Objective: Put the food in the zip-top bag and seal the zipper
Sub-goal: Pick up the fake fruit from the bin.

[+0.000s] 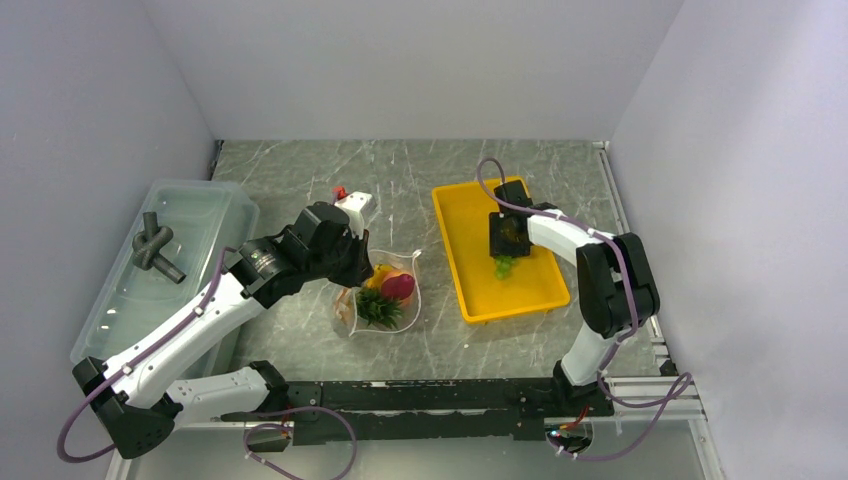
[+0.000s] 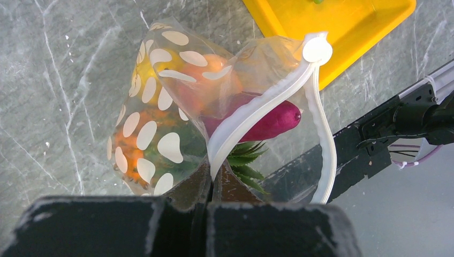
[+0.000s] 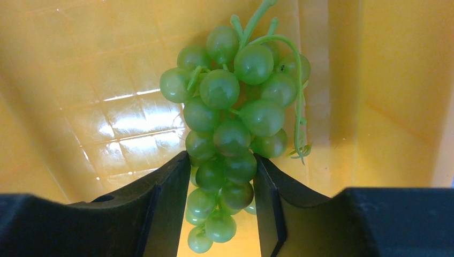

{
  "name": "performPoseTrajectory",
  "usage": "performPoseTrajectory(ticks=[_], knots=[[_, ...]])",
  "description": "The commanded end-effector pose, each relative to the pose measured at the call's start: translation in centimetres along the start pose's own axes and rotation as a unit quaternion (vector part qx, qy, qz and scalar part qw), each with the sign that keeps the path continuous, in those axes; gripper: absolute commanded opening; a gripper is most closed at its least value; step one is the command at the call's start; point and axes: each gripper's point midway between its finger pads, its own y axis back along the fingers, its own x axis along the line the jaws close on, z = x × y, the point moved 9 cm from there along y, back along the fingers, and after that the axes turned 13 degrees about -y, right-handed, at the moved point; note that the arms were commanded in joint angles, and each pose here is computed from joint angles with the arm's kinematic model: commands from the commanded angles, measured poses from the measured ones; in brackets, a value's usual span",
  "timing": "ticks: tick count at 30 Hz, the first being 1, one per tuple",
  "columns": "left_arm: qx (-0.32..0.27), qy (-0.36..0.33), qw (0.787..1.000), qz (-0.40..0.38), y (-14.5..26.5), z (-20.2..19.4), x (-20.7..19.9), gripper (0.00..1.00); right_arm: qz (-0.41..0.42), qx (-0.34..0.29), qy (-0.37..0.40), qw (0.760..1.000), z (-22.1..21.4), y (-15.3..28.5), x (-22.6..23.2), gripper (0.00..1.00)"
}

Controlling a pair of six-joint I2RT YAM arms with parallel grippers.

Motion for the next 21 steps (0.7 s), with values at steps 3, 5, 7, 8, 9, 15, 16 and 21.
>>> performPoseTrajectory(ticks=[3,5,7,8,9,15,16,21], knots=[[-0.026,0.006,1.0,-0.015,0.8,0.8,-0.3,0.0,0.008,0.0,-0.01,1.0,-0.2,-0.8,0.2,0.41],[-0.026,0.006,1.0,-0.015,0.8,0.8,-0.4,0.0,0.009,0.003,-0.011,1.0,-0.3,-0.9,0.2,0.35],[-0.027,0.006,1.0,-0.014,0.9,0.8,-0.3,0.0,0.012,0.002,-0.011,1.0,-0.3,-0.8,0.2,0.27],[-0.027,0.006,1.0,-0.014,0.9,0.8,-0.3,0.0,0.013,0.001,-0.012,1.0,-0.3,-0.7,0.2,0.24],[-0.025,0.005,1.0,-0.014,0.9,0.8,-0.3,0.0,0.015,-0.002,-0.012,1.0,-0.2,-0.5,0.3,0.21],[-0.026,0.006,1.0,-0.014,0.8,0.8,-0.3,0.0,0.024,-0.029,-0.014,0.999,0.7,1.7,0.3,0.1],[-0.026,0.005,1.0,-0.014,0.8,0.9,-0.3,0.0,0.026,-0.035,-0.015,0.999,0.9,2.2,0.3,0.09],[-0.026,0.005,1.0,-0.015,0.6,0.9,-0.4,0.0,0.042,-0.066,-0.018,0.997,1.7,4.9,0.3,0.08]])
